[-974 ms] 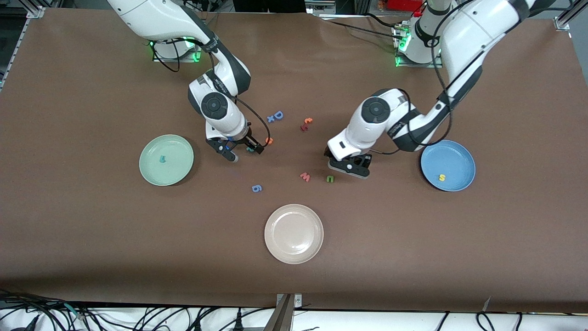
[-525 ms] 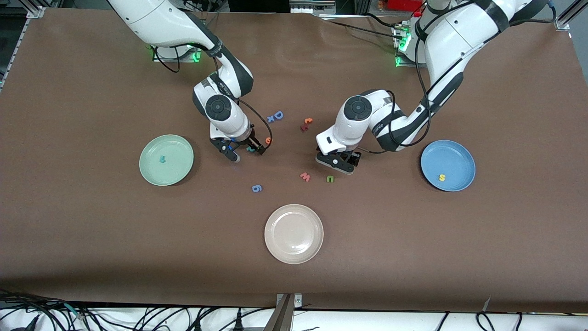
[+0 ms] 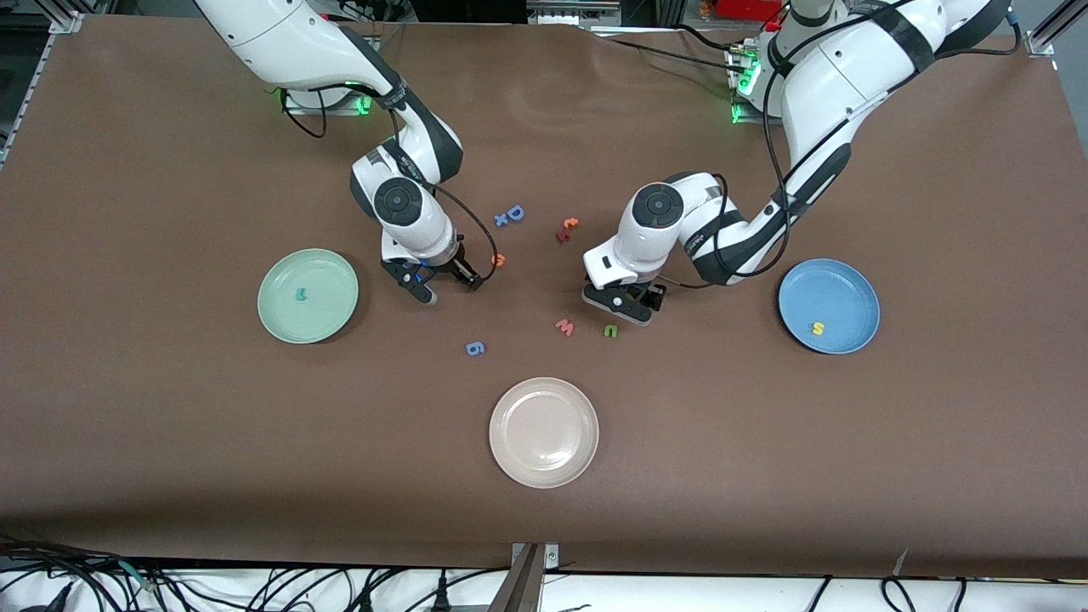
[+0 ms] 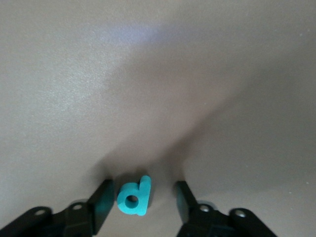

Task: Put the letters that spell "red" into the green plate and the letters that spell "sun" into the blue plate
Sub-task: 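Grasp the yellow n with the left gripper while the right gripper reaches teal d, then place the teal d on the green plate while the left gripper drops yellow n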

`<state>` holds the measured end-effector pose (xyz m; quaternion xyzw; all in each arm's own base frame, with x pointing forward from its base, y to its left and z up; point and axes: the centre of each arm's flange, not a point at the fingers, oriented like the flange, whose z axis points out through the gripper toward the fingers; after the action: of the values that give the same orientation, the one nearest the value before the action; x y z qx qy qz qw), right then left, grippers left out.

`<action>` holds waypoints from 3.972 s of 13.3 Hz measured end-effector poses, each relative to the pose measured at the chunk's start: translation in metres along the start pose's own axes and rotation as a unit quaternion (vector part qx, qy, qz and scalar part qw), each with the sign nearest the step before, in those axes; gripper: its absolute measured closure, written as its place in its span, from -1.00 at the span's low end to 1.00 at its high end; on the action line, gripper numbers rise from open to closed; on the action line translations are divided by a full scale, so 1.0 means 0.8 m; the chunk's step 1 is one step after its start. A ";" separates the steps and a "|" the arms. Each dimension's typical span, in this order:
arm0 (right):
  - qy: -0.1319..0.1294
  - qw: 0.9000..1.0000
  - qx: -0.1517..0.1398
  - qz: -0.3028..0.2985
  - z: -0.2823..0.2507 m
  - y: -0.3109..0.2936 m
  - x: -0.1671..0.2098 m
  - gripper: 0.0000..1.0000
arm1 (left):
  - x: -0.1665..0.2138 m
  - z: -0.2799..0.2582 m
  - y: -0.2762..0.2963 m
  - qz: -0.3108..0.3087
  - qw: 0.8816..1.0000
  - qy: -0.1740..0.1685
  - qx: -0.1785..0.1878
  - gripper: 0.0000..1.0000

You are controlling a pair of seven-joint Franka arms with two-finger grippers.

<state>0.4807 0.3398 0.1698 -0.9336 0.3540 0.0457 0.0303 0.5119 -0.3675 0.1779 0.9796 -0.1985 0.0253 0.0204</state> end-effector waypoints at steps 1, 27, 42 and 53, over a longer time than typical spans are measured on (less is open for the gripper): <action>0.000 1.000 0.000 0.000 0.000 0.000 0.000 -0.17 | 0.001 0.002 0.002 0.000 1.000 0.000 0.002 -1.00; 0.017 0.985 -0.127 -0.115 -0.167 0.064 0.178 0.45 | 0.001 0.007 0.016 -0.085 0.996 -0.001 0.012 0.46; -0.007 0.974 -0.105 -0.200 -0.088 0.193 0.261 -0.30 | 0.067 -0.059 -0.070 -0.112 0.986 -0.120 0.039 0.46; 0.004 0.995 -0.053 -0.087 -0.141 0.006 0.029 -0.99 | 0.001 -0.100 -0.363 -0.013 0.955 -0.295 0.025 0.46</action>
<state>0.5015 0.3110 0.2792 -0.9614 0.2684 0.0578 -0.0166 0.6225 -0.0962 0.2493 0.9463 -0.1821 -0.2597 -0.0631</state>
